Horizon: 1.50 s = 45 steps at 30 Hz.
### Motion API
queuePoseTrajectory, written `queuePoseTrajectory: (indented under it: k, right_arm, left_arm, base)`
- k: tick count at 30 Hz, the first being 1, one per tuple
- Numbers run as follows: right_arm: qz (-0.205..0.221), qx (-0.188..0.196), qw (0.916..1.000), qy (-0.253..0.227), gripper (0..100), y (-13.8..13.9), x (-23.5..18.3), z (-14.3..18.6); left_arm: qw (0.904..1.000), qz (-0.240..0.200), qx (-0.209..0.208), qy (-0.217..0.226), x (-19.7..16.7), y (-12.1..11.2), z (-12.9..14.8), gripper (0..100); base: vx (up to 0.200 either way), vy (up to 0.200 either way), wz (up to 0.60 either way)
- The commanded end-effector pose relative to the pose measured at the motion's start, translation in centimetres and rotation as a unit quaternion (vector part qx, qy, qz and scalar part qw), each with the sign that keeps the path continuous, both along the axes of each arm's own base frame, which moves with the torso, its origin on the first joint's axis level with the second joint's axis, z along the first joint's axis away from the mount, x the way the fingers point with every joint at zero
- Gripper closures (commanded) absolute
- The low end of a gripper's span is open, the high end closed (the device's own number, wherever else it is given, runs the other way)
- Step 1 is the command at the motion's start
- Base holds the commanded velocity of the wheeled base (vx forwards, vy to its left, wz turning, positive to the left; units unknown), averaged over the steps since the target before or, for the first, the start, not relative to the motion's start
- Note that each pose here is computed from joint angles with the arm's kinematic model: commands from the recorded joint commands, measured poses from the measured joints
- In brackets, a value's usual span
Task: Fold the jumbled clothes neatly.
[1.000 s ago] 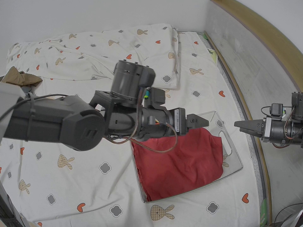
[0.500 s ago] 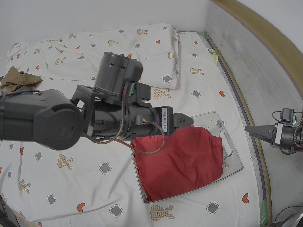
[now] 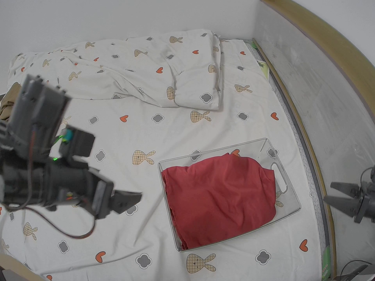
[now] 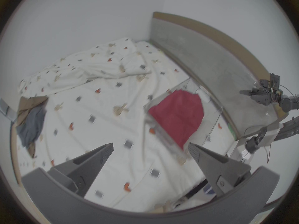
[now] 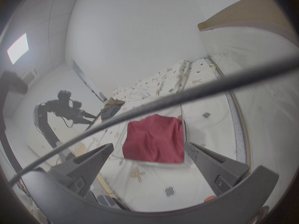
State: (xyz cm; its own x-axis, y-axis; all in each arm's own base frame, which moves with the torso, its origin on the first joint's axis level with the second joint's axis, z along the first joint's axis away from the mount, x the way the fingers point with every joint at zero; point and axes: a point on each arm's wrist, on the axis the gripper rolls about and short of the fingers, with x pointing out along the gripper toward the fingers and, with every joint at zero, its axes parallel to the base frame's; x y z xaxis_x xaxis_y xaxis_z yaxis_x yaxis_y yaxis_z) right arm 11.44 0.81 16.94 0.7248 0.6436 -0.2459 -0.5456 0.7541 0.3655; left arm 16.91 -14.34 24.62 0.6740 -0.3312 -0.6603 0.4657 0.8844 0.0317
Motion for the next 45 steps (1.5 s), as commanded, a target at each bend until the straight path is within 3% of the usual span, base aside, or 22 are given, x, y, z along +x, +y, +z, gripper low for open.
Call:
queuePoseTrajectory:
  k: [1, 8, 12, 14, 15, 16, 19, 22, 28, 33, 37, 40, 42, 44, 45]
  right_arm:
    - [-0.008, -0.05, 0.9983, -0.03, 0, 0.1, -5.6, -4.7]
    - [-0.012, -0.064, 0.9951, -0.075, 0, 0.5, -9.0, -6.9]
    - [-0.017, -0.063, 0.9949, -0.077, 0, 0.7, -11.1, -8.3]
    - [-0.017, -0.063, 0.9926, -0.103, 0, 0.8, -12.2, -8.3]
    - [-0.017, -0.063, 0.9926, -0.103, 0, 0.8, -12.2, -8.3]
    - [-0.017, -0.064, 0.9876, -0.142, 0, 0.9, -12.9, -8.3]
    - [-0.018, -0.065, 0.983, -0.171, 0, 1.0, -13.4, -8.5]
    - [-0.018, -0.061, 0.9837, -0.168, 0, 1.0, -13.4, -8.5]
    - [-0.015, -0.021, 0.9898, -0.14, 0, 0.9, -13.5, -8.4]
    - [-0.012, -0.018, 0.99, -0.139, 0, 0.9, -13.5, -8.3]
    - [-0.011, -0.02, 0.9898, -0.14, 0, 0.9, -13.5, -8.3]
    - [-0.021, -0.021, 0.9898, -0.14, 0, 0.9, -13.5, -8.3]
    - [-0.036, -0.024, 0.9893, -0.139, 0, 0.8, -13.4, -8.3]
    - [-0.129, -0.041, 0.9811, -0.139, 0, 0.7, -13.3, -8.4]
    - [-0.133, -0.042, 0.9805, -0.138, 0, 0.6, -13.3, -8.4]
  left_arm:
    - [0.9909, 0.133, 0.015, -0.014, -6.2, 8.5, -0.7, 0]
    - [0.9781, 0.206, 0.025, -0.008, -10.6, 12.3, -5.2, 0]
    - [0.9638, 0.263, -0.002, -0.046, -13.0, 13.9, -7.4, 0]
    - [0.9569, 0.281, -0.016, -0.07, -14.0, 14.3, -8.6, 0]
    - [0.9569, 0.281, -0.016, -0.07, -14.0, 14.3, -8.6, 0]
    - [0.9517, 0.29, -0.032, -0.096, -15.3, 14.6, -9.9, 0]
    - [0.9524, 0.274, -0.044, -0.125, -17.0, 14.9, -11.4, 0]
    - [0.9498, 0.278, -0.049, -0.135, -17.7, 15.0, -12.3, 0]
    - [0.9234, 0.344, -0.056, -0.162, -19.0, 14.7, -14.3, 0]
    - [0.9135, 0.33, -0.089, -0.221, -20.3, 14.5, -15.3, 0]
    - [0.9114, 0.327, -0.095, -0.231, -20.2, 14.5, -15.5, 0]
    - [0.9039, 0.304, -0.111, -0.28, -19.4, 14.5, -15.9, 0]
    - [0.9042, 0.287, -0.116, -0.294, -19.1, 14.4, -16.1, 0]
    - [0.9068, 0.251, -0.119, -0.317, -19.0, 14.3, -16.3, 0]
    - [0.9067, 0.25, -0.119, -0.318, -19.0, 14.3, -16.3, 0]
  base:
    - [0.0, 0.0, 0.0]
    - [0.0, 0.0, 0.0]
    - [0.0, 0.0, 0.0]
    - [0.0, 0.0, 0.0]
    - [0.0, 0.0, 0.0]
    - [0.0, 0.0, 0.0]
    - [0.0, 0.0, 0.0]
    - [0.0, 0.0, 0.0]
    - [0.0, 0.0, 0.0]
    - [0.0, 0.0, 0.0]
    - [0.0, 0.0, 0.0]
    - [0.0, 0.0, 0.0]
    - [0.0, 0.0, 0.0]
    - [0.0, 0.0, 0.0]
    - [0.0, 0.0, 0.0]
